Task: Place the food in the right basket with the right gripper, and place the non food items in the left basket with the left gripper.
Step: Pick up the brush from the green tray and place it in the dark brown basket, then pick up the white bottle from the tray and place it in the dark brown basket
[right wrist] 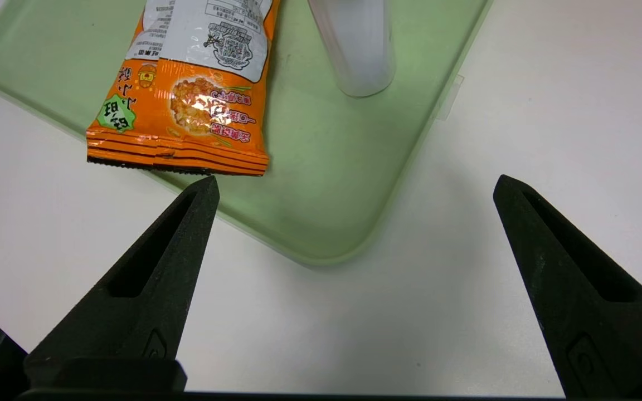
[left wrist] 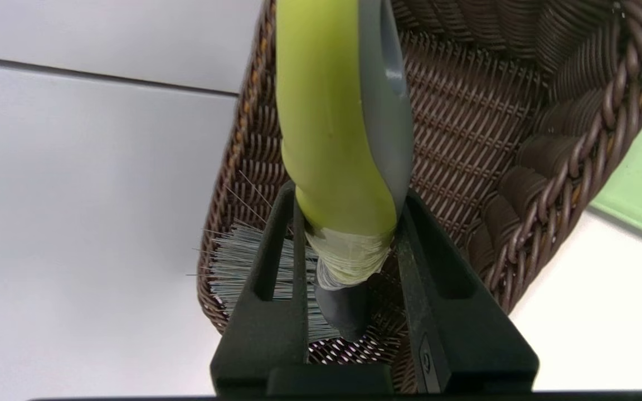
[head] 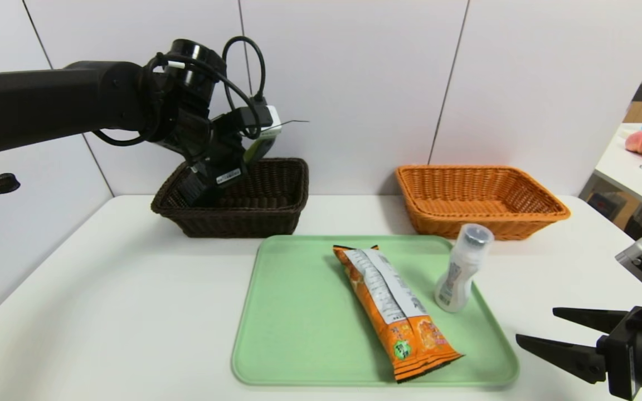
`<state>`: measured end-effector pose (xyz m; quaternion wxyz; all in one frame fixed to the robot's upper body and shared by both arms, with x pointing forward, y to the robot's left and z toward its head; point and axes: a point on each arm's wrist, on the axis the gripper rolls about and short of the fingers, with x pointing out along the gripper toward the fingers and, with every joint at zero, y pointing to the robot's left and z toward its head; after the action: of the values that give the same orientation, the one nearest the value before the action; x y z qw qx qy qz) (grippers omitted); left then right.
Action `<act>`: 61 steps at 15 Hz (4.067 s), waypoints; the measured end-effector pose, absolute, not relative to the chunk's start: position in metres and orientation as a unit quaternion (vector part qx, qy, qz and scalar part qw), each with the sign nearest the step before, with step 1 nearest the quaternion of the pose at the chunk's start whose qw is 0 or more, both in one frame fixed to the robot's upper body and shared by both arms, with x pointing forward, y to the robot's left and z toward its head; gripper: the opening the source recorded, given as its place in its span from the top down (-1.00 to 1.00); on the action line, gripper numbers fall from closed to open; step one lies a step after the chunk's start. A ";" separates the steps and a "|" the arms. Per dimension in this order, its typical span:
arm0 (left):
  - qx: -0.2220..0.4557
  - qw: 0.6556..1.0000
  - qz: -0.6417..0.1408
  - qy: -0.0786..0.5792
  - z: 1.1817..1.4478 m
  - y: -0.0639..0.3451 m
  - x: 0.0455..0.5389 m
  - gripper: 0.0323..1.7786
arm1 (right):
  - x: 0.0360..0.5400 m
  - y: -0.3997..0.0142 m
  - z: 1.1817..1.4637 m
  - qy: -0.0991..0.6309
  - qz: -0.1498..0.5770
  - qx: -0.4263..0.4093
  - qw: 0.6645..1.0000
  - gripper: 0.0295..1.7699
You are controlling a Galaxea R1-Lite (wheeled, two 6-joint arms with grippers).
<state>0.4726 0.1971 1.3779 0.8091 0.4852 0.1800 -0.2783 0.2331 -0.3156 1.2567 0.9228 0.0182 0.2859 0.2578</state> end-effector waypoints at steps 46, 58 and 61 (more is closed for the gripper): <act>0.202 0.796 -0.541 0.181 1.383 0.083 0.364 -0.90 | 0.223 -0.322 1.263 0.263 0.237 0.021 0.935 -0.92; 0.143 0.762 -0.622 0.112 1.333 0.041 0.373 -0.90 | 0.220 -0.328 1.259 0.266 0.217 0.027 0.939 -0.92; 0.131 0.740 -0.653 0.098 1.321 0.024 0.375 -0.90 | 0.220 -0.328 1.260 0.262 0.217 0.026 0.940 -0.92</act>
<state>0.3747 0.0236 1.3210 0.7397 0.1307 0.0978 -0.6528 0.2196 -0.3281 1.2599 0.9400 0.0261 0.2624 0.2166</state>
